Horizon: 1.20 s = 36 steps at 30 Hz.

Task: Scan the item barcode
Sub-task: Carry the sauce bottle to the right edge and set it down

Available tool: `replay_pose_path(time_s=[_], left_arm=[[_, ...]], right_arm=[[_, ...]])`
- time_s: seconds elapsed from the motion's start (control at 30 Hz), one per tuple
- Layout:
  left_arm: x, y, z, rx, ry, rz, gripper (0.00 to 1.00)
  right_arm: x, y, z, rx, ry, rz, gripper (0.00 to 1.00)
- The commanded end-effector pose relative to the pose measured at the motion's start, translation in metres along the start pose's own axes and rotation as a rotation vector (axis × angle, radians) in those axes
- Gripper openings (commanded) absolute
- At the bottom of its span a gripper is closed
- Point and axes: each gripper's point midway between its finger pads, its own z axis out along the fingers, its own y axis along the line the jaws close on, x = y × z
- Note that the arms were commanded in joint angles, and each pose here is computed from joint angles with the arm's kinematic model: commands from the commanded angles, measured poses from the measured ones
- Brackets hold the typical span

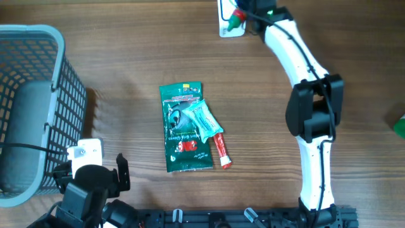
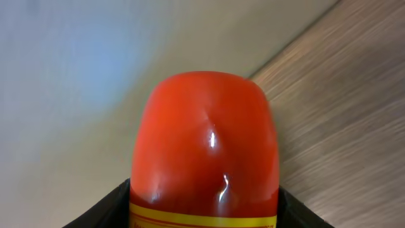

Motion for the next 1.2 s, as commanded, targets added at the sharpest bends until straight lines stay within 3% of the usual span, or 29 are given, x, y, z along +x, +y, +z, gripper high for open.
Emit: replay_pose_path(time_s=[0.0, 0.2, 0.3, 0.5, 0.53, 0.63, 0.77, 0.8, 0.87, 0.97, 1.07, 1.17], left_arm=[[-0.001, 0.001, -0.001, 0.0, -0.009, -0.006, 1.0], [-0.001, 0.001, -0.001, 0.0, -0.009, -0.006, 1.0], [-0.001, 0.001, -0.001, 0.0, -0.009, -0.006, 1.0], [-0.001, 0.001, -0.001, 0.0, -0.009, -0.006, 1.0], [-0.001, 0.001, -0.001, 0.0, -0.009, -0.006, 1.0], [-0.001, 0.001, -0.001, 0.0, -0.009, -0.006, 1.0], [-0.001, 0.001, -0.001, 0.0, -0.009, -0.006, 1.0], [-0.001, 0.001, -0.001, 0.0, -0.009, -0.006, 1.0], [-0.001, 0.001, -0.001, 0.0, -0.009, -0.006, 1.0], [-0.001, 0.001, -0.001, 0.0, -0.009, -0.006, 1.0], [-0.001, 0.001, -0.001, 0.0, -0.009, -0.006, 1.0], [-0.001, 0.001, -0.001, 0.0, -0.009, -0.006, 1.0]], right_arm=[[-0.105, -0.058, -0.039, 0.208, -0.137, -0.067, 0.31], [-0.172, -0.236, -0.079, 0.655, -0.101, -0.017, 0.29], [-0.196, -0.316, -0.094, 0.776, -0.073, 0.005, 0.27], [-0.18, -0.461, -0.113, 1.001, 0.029, 0.138, 0.28], [-0.173, -0.478, -0.118, 1.029, 0.043, 0.177, 0.31], [-0.171, -0.494, -0.129, 1.07, 0.038, 0.232, 0.49], [-0.177, -0.509, -0.152, 1.179, -0.024, 0.262, 0.56], [-0.177, -0.511, -0.155, 1.198, -0.028, 0.256, 0.64], [-0.184, -0.503, -0.161, 1.184, -0.037, 0.258, 0.99], [-0.211, -0.467, -0.178, 1.097, -0.102, 0.275, 0.99], [-0.229, -0.402, -0.212, 0.925, -0.181, 0.422, 1.0], [-0.211, -0.319, -0.223, 0.636, -0.049, 0.517, 1.0]])
